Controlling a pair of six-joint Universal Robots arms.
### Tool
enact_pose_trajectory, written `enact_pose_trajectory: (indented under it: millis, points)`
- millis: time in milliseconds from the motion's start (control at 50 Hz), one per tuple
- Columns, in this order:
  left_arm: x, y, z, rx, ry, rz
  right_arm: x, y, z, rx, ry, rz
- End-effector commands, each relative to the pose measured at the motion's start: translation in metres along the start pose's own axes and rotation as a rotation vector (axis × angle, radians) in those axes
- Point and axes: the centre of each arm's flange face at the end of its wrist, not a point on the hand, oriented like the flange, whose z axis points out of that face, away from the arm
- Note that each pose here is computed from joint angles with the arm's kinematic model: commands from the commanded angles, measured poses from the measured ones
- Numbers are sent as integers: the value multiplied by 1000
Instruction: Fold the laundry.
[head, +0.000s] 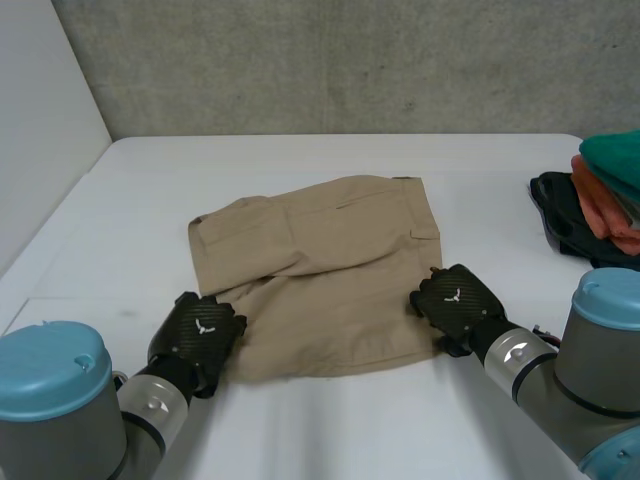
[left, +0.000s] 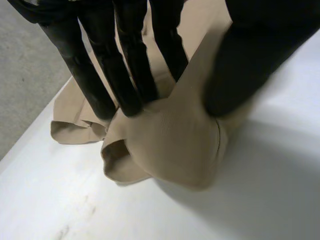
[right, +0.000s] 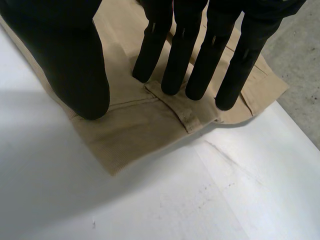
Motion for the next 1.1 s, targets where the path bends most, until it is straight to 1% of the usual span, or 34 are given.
enact_pose_trajectory:
  millis: [20,100,260,360,440,580,680,760,820,900,980,1000,1020,1060,1080,1100]
  points:
    - [-13,-7,12,52,-62,-8,11,-11,-11,-20,42,11]
    - [-22,-12,18,65,-84,-16,18,-23,-25,-41,51,23]
    - [-33,-26,28,107,-121,-29,13,-18,-29,-71,21,63]
    - [-37,-33,35,121,-128,-37,9,-8,-20,-82,5,70]
    - [-35,-30,40,87,-105,-46,9,-6,-13,-66,17,62]
    - [-37,-32,40,60,-84,-113,8,0,-1,-61,23,57]
    - [-34,-31,37,38,-65,-144,17,-2,3,-56,71,49]
    - [-34,-33,22,0,-40,-146,24,0,0,-94,118,54]
    - [-37,-36,7,-19,-33,-145,31,-11,-10,-90,140,46]
    - [-34,-34,-19,-79,9,-130,33,-29,-33,-117,110,41]
    - [-27,-28,-56,-177,77,-119,38,-46,-60,-177,69,21]
    - [-23,-25,-70,-210,109,-114,45,-52,-74,-205,69,-4]
    - [-20,-25,-79,-226,132,-106,48,-53,-79,-218,70,-16]
    - [-12,-25,-97,-243,181,-88,52,-55,-95,-277,44,-57]
    - [-4,-28,-117,-239,238,-62,52,-55,-99,-299,28,-71]
    - [-1,-29,-123,-235,256,-54,50,-56,-105,-322,5,-87]
